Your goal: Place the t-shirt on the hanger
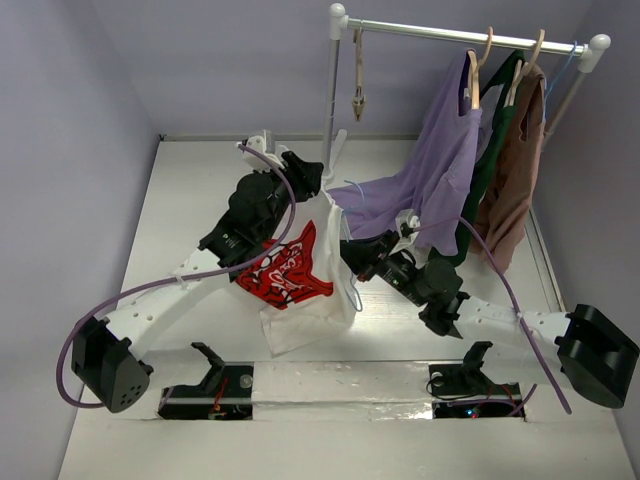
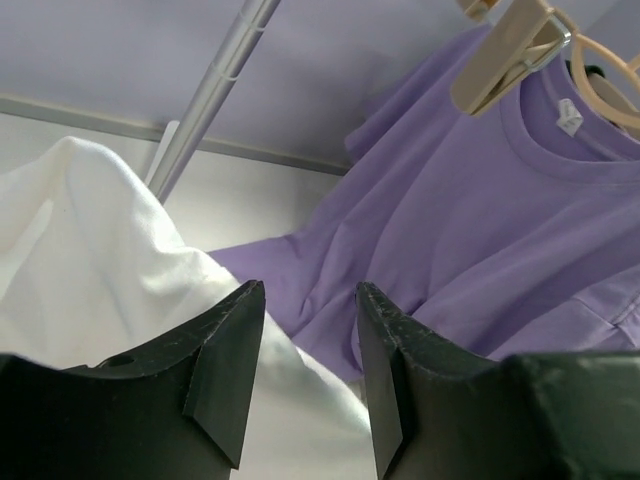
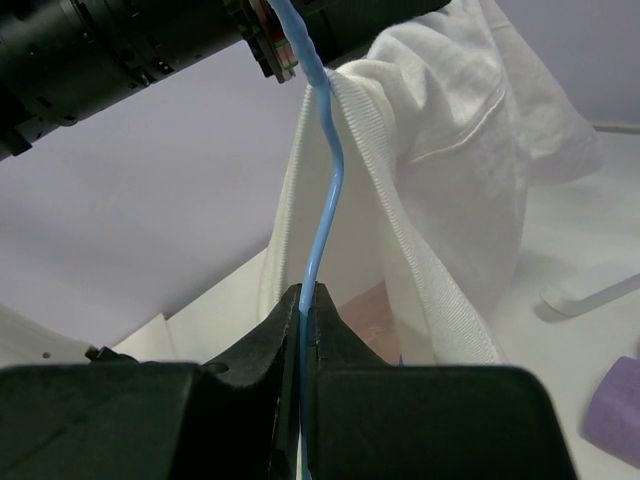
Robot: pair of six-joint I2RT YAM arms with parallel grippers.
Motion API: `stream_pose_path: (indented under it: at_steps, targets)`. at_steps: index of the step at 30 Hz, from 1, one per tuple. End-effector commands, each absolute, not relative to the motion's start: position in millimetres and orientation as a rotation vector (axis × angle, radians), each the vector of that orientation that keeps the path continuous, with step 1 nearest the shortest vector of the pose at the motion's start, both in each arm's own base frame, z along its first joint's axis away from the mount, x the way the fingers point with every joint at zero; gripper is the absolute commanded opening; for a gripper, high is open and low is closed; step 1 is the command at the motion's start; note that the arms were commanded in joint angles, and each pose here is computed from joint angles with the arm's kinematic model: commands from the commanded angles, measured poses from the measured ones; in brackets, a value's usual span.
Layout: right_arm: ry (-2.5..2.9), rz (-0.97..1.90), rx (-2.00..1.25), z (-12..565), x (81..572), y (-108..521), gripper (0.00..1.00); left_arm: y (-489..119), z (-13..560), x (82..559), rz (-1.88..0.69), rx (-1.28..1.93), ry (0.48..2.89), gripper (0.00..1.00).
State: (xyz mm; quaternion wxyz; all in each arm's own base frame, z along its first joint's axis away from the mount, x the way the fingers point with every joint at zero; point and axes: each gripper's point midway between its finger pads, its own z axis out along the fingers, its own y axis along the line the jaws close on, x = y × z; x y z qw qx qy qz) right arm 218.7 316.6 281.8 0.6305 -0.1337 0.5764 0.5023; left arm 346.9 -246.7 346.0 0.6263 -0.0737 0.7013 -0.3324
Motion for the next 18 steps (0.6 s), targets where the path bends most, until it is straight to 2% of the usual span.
stream_pose_path:
  at_steps: [1,5,10,18]
  targets:
    - [1.214,1.137,-0.271,314,223,311,0.00,-231,356,344,-0.745,-0.222,1.564,0.39]
    - [1.220,1.130,-0.268,312,225,312,0.00,-213,356,341,-0.693,-0.267,1.541,0.46]
    - [1.222,1.125,-0.272,311,225,312,0.00,-210,352,340,-0.680,-0.274,1.542,0.48]
    - [1.221,1.128,-0.284,311,224,313,0.00,-226,344,352,-0.680,-0.235,1.573,0.46]
